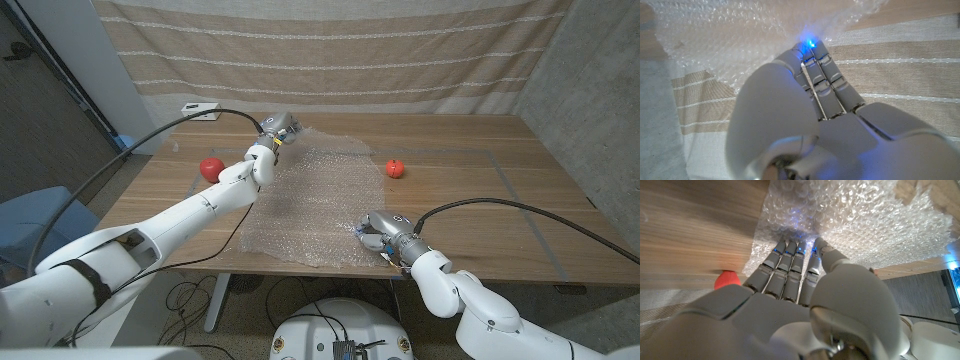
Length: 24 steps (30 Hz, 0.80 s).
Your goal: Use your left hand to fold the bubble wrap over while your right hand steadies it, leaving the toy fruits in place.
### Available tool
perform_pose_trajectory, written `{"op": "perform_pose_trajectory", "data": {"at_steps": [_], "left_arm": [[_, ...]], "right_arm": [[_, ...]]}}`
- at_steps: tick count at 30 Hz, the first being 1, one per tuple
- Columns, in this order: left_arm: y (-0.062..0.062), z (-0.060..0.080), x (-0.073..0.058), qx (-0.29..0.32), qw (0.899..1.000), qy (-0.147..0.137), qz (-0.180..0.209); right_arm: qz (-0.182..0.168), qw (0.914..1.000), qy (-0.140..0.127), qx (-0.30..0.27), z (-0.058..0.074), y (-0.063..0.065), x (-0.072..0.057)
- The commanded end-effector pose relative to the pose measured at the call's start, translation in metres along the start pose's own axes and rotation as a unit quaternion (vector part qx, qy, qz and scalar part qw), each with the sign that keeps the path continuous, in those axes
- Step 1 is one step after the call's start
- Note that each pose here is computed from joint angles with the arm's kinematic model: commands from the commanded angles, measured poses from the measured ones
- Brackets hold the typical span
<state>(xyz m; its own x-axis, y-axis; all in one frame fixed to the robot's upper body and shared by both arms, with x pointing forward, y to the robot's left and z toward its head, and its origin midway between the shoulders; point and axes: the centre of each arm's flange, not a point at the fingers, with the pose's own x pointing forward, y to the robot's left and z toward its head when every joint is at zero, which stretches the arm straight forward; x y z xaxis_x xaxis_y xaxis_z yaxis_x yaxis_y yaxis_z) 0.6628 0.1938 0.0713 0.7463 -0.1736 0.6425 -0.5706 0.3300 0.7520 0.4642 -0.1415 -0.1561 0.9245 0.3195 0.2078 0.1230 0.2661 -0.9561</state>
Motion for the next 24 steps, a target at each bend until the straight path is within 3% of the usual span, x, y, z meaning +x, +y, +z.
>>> {"op": "perform_pose_trajectory", "data": {"at_steps": [1,10,24], "left_arm": [[0.017,0.024,-0.020,0.001,0.998,-0.058,-0.002],[0.028,0.033,-0.043,0.003,0.997,-0.079,0.000],[0.046,0.033,-0.093,-0.030,0.990,-0.128,0.042]], "right_arm": [[-0.002,1.0000,-0.003,-0.001,-0.004,-0.002,0.002],[-0.001,0.9999,-0.012,-0.002,-0.003,0.000,0.003],[0.003,0.9999,-0.016,-0.006,0.000,0.004,0.007]]}}
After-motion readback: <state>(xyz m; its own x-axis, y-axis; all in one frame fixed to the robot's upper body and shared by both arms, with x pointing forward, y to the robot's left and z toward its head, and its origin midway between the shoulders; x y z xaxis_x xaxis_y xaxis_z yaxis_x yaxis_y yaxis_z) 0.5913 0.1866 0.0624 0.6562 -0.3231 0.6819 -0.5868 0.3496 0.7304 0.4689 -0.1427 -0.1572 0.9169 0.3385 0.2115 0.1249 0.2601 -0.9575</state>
